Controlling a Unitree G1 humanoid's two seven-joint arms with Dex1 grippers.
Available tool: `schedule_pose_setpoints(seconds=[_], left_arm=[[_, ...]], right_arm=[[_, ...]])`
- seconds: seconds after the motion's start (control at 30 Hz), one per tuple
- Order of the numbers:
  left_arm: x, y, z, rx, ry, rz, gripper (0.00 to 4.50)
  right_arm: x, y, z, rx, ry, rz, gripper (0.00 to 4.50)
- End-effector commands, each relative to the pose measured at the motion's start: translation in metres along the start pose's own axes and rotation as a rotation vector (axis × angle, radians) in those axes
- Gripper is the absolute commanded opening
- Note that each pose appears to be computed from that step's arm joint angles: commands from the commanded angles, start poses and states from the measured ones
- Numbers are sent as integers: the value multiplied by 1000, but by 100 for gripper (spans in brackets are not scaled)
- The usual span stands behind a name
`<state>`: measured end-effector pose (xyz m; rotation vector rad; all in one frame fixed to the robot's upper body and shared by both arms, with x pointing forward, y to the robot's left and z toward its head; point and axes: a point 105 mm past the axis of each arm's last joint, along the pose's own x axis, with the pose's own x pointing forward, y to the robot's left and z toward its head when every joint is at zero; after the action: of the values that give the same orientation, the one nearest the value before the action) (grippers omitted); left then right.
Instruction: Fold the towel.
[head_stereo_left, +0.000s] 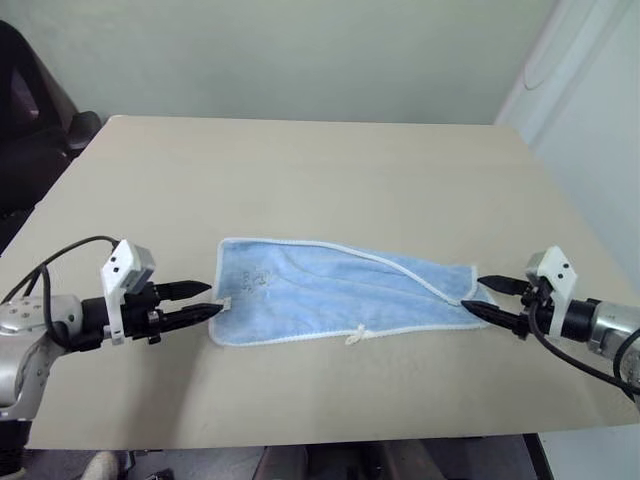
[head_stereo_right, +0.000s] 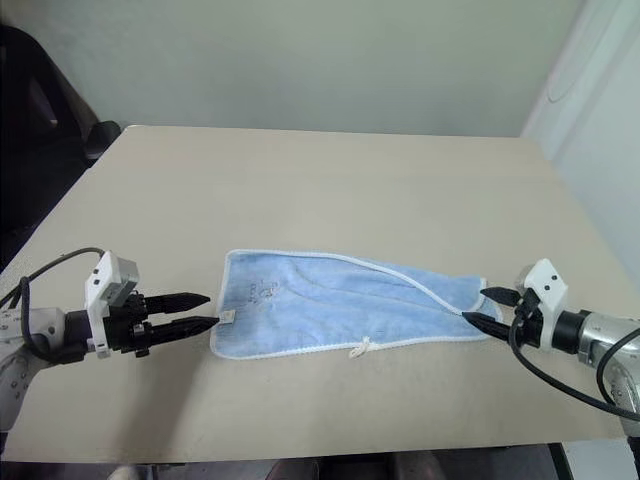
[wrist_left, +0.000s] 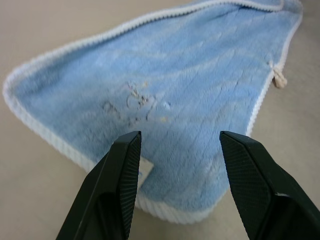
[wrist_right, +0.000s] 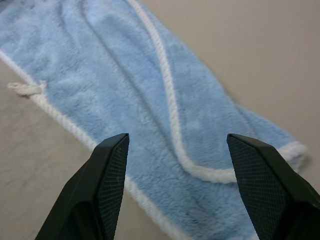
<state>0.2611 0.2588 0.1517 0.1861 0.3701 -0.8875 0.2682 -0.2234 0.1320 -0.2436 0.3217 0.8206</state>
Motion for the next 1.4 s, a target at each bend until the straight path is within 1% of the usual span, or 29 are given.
schedule_pose_setpoints(seconds=[0.03,0.3,0.53,0.67,1.03,1.2,1.4], left_arm=[[0,2,9,54,-21,18,271],[9,1,10,72,-43,23,271],[16,4,9,75,-53,32,271],[21,7,8,70,-60,41,271],[24,0,8,71,-57,23,271],[27,-3,6,65,-56,12,271],[31,-9,4,56,-58,-10,271]], right_arm=[[-9,-1,14,-40,-26,-19,331],[-12,0,16,-43,-24,-41,331],[-6,-6,19,-73,-26,-69,331],[1,-10,17,-96,-15,-89,331],[12,-23,14,-163,9,-119,331],[14,-29,12,-231,40,-147,331],[19,-33,3,-412,134,-124,331]])
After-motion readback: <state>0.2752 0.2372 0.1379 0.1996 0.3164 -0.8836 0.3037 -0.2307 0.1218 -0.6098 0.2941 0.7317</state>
